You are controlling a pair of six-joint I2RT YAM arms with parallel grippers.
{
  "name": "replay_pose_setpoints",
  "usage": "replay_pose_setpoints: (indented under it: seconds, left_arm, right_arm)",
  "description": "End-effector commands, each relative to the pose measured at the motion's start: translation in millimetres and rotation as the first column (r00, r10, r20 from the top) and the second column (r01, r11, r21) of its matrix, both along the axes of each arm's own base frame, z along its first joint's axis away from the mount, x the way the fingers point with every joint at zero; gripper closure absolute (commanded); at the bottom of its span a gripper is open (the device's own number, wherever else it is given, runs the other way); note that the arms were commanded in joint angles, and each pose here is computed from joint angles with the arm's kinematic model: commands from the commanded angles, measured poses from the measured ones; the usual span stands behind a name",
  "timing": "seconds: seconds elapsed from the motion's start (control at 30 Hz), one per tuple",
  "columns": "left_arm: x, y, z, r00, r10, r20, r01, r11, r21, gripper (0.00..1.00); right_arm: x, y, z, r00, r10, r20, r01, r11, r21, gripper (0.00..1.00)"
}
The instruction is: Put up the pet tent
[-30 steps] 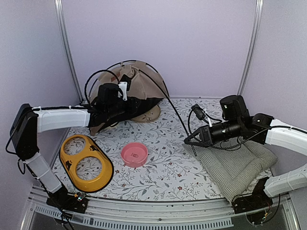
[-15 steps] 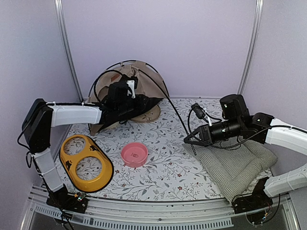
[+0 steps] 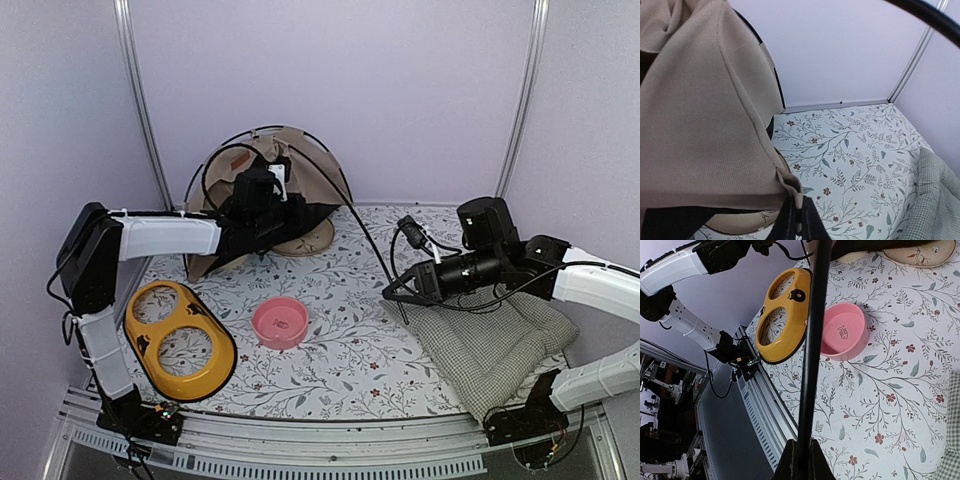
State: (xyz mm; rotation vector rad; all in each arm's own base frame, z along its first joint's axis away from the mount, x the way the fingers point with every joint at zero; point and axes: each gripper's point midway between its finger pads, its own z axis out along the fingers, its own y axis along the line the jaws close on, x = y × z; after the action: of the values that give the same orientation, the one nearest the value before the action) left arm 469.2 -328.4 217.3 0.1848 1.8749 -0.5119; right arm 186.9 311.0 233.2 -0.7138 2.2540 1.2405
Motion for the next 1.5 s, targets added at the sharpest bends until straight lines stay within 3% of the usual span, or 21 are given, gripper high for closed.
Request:
replay_pose_setpoints:
  seconds: [0.0, 0.3, 0.43, 0.67, 0.87, 1.27, 1.47]
  left_arm:
    - [-3.1, -17.6, 12.5, 0.998, -0.044, 0.053, 0.044, 0.999, 0.01, 1.0]
    - [-62.3, -31.3, 55.6, 0.966, -0.185, 0.178, 0.186, 0.983, 0.013, 1.0]
    - [-101.7, -37.8, 79.2, 0.925, -0.282, 0.253, 0.294, 0.956, -0.011, 1.0]
    - [-171.2, -54.6, 118.3, 0.81, -0.456, 0.369, 0.489, 0.872, 0.002, 1.0]
    - [-207.2, -73.3, 138.8, 0.708, -0.582, 0.401, 0.625, 0.78, 0.029, 1.0]
    - [-268.2, -127.8, 180.4, 0.49, -0.74, 0.46, 0.788, 0.602, 0.128, 1.0]
    - [-283.8, -142.9, 181.4, 0.446, -0.776, 0.446, 0.818, 0.556, 0.147, 1.0]
  right_arm:
    - [7.4, 10.1, 27.6, 0.996, 0.005, 0.093, -0.011, 0.998, 0.06, 1.0]
    - [32.7, 17.3, 32.6, 0.989, -0.078, 0.125, 0.071, 0.996, 0.061, 1.0]
    - [47.9, 27.6, 48.8, 0.982, -0.109, 0.156, 0.094, 0.99, 0.102, 1.0]
    - [67.0, 45.9, 92.3, 0.965, -0.138, 0.223, 0.091, 0.974, 0.209, 1.0]
    - [77.1, 46.4, 133.1, 0.937, -0.195, 0.29, 0.11, 0.953, 0.283, 1.0]
    - [66.7, -12.7, 206.6, 0.818, -0.402, 0.411, 0.239, 0.888, 0.394, 1.0]
    - [55.1, -35.6, 235.3, 0.772, -0.45, 0.449, 0.252, 0.865, 0.433, 1.0]
